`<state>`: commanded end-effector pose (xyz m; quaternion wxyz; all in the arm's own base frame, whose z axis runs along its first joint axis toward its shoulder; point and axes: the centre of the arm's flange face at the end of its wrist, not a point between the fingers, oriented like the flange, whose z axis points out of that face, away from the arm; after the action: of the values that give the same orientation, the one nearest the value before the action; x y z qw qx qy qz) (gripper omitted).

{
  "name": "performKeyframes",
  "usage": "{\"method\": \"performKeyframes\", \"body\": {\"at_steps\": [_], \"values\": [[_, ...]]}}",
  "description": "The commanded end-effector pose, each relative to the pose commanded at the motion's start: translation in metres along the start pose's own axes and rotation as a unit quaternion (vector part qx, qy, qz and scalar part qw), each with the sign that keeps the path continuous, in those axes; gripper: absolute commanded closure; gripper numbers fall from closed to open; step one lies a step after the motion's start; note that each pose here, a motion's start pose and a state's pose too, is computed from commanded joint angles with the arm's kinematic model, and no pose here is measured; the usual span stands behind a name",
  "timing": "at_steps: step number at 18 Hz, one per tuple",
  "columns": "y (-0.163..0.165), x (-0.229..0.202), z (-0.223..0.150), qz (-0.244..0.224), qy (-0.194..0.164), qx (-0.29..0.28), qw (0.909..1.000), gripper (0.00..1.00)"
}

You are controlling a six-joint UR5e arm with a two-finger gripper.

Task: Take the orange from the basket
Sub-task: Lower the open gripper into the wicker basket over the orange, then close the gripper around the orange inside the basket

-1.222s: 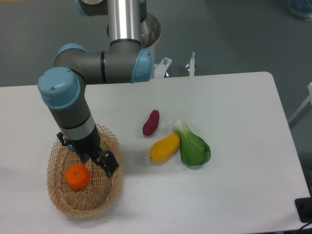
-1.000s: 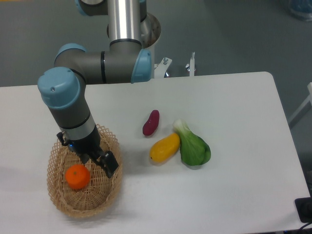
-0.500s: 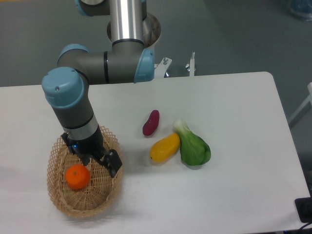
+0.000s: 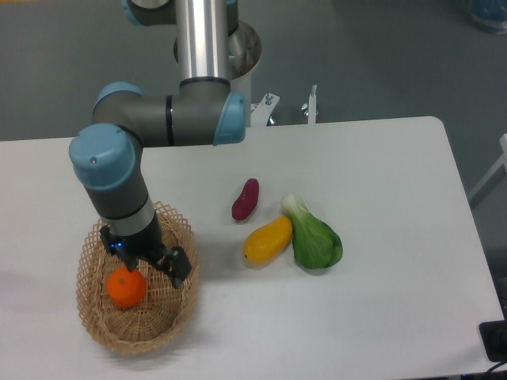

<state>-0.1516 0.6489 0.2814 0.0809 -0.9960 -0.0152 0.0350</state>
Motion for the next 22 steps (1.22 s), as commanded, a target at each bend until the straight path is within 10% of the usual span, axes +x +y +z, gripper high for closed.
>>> {"method": "performKeyframes", "body": {"at_steps": [22], "values": [[-0.001, 0.056, 0.061, 0.043, 0.023, -0.029, 0.9984, 0.00]]}}
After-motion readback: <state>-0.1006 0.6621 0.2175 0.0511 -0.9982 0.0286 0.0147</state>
